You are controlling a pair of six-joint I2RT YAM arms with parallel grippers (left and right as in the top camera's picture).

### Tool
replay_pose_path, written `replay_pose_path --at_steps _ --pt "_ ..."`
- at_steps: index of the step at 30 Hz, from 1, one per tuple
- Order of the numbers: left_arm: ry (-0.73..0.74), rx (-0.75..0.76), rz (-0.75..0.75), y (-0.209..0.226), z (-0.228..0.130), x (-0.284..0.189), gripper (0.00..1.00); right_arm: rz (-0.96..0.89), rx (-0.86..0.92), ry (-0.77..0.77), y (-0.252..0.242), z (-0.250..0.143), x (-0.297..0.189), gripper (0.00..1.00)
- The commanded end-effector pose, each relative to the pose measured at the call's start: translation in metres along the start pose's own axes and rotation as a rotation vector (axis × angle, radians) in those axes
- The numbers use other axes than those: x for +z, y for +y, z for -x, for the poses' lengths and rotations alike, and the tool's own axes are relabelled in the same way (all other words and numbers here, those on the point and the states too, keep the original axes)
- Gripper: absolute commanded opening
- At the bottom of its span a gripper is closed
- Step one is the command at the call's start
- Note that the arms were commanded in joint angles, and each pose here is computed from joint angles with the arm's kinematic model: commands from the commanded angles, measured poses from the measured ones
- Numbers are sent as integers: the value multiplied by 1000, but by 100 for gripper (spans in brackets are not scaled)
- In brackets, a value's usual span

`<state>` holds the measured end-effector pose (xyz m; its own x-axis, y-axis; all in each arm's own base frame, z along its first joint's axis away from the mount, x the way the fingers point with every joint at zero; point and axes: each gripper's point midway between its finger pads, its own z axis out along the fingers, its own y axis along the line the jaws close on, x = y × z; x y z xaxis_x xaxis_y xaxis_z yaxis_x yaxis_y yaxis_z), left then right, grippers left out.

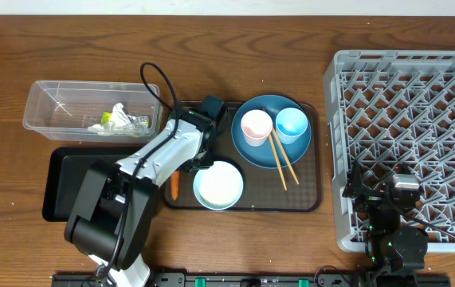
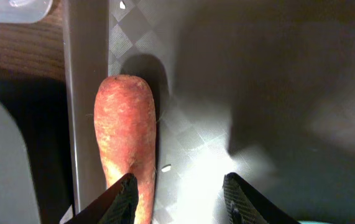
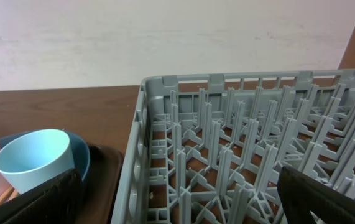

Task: Sort waste into correct bins and load items into the dishwasher rack
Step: 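Reach the left gripper to the carrot and grasp it, then carry the carrot left and place it on the black tray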

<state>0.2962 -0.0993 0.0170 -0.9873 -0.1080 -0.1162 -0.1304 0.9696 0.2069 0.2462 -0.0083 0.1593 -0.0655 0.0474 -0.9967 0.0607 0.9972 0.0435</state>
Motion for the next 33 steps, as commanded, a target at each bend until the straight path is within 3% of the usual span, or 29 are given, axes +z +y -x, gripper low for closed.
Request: replay_pose_path --at_steps 1,14,33 --pt "16 14 24 8 -6 8 48 0 6 1 0 -1 0 99" --pt "37 -66 -6 24 3 14 48 0 6 1 0 -1 0 99" --pt "88 -64 -34 21 -11 20 48 0 6 1 0 -1 0 99"
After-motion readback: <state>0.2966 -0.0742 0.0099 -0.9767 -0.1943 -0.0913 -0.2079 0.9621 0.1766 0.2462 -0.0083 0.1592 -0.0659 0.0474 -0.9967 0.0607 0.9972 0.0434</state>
